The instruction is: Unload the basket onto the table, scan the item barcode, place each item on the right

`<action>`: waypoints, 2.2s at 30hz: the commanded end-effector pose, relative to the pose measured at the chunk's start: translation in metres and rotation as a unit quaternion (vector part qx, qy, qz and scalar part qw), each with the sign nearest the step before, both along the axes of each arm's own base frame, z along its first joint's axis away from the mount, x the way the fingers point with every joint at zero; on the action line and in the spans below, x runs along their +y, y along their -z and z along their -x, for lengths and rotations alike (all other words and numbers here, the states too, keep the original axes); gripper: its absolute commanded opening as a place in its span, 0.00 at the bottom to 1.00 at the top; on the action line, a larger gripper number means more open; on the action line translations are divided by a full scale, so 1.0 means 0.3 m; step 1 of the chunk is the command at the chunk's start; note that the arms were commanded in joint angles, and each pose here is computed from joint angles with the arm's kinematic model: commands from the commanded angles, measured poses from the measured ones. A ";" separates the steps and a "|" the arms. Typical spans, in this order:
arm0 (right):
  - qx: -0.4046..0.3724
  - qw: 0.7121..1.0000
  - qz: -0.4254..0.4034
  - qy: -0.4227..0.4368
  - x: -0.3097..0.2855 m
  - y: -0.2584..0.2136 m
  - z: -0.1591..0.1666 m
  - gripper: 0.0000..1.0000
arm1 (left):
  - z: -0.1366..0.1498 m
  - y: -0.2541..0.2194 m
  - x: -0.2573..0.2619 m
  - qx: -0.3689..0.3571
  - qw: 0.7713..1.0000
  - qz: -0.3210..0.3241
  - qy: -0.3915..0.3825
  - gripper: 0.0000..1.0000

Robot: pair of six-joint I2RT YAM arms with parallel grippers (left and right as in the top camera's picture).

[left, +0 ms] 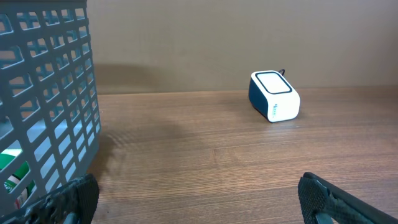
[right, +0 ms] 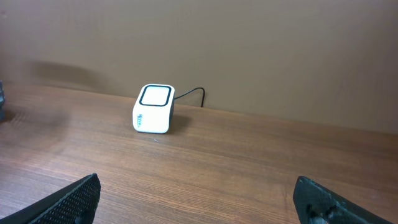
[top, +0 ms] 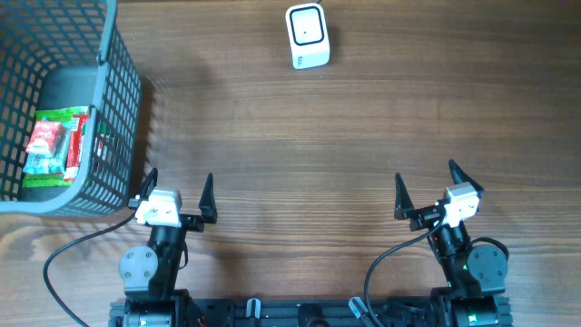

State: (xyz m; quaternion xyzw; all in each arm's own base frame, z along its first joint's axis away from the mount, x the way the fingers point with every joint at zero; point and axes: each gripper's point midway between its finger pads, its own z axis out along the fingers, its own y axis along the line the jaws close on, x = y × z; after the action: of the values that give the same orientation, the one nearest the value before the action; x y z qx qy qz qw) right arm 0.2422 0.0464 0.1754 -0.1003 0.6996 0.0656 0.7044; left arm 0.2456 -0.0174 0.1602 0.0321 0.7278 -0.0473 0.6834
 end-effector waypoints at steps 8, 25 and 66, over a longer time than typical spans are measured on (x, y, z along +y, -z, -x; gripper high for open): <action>0.000 1.000 0.001 -0.019 0.033 0.000 0.006 1.00 | 0.002 0.007 -0.012 0.002 1.000 -0.010 0.006 1.00; 0.000 1.000 0.001 -0.019 0.033 0.000 0.006 1.00 | 0.002 0.007 -0.012 0.002 1.000 -0.010 0.006 1.00; 0.000 1.000 0.001 -0.019 0.033 0.001 0.006 1.00 | 0.018 -0.006 -0.041 0.029 0.996 0.079 0.025 1.00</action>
State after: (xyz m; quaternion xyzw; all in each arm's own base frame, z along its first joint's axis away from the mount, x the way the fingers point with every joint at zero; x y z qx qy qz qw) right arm 0.2401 0.0566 0.1753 -0.1149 0.6975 0.0803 0.7027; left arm 0.2449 -0.0221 0.1593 0.0350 0.7304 -0.0576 0.6797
